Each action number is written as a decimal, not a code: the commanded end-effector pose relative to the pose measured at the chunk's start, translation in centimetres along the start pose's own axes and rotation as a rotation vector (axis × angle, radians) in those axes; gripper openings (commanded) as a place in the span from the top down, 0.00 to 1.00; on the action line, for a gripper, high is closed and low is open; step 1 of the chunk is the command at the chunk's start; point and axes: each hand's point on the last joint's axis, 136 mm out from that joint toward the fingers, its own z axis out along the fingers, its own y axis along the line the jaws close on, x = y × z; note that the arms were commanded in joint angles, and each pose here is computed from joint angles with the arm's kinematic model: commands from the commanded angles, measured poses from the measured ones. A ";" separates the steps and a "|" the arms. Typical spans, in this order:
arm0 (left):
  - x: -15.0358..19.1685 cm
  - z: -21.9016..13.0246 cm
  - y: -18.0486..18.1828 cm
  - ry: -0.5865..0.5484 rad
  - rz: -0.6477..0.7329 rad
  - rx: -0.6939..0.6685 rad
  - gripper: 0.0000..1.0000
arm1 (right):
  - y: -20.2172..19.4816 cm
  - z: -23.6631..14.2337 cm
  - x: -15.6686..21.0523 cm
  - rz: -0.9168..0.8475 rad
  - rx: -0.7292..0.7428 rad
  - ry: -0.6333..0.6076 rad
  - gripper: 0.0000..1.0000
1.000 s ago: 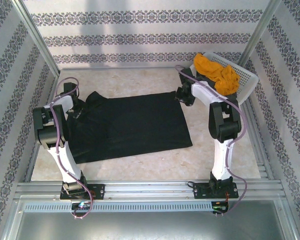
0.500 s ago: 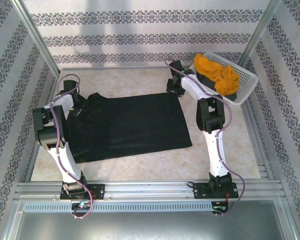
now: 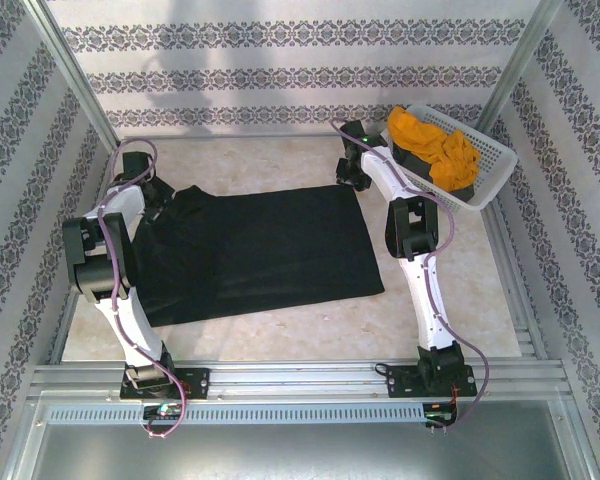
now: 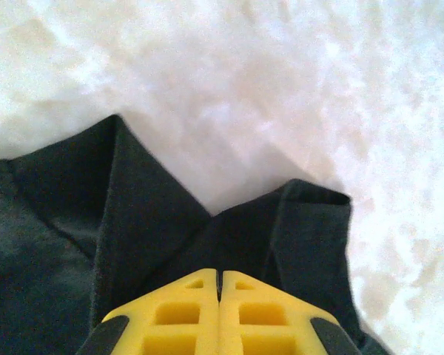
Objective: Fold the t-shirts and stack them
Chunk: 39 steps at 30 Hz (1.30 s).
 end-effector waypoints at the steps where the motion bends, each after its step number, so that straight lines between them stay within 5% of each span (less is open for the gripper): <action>1: -1.7 -1.8 -2.9 -0.054 0.020 0.085 1.00 | -0.9 0.5 0.3 0.011 0.014 0.036 0.70; 10: -2.2 -2.5 -4.2 -0.058 0.029 0.134 1.00 | 0.0 -1.1 -1.4 -0.040 -0.021 -0.039 1.00; 17: -2.7 -5.0 -5.5 -0.110 0.057 0.209 1.00 | 2.2 -5.8 -4.0 -0.127 -0.137 -0.194 1.00; 26: -2.6 -10.5 -4.0 -0.236 0.028 0.219 1.00 | 1.7 -7.6 -2.4 -0.129 -0.194 -0.201 1.00; 39: 2.2 -18.3 5.6 -0.345 -0.068 0.036 1.00 | -2.0 -10.3 1.6 -0.046 -0.156 -0.201 1.00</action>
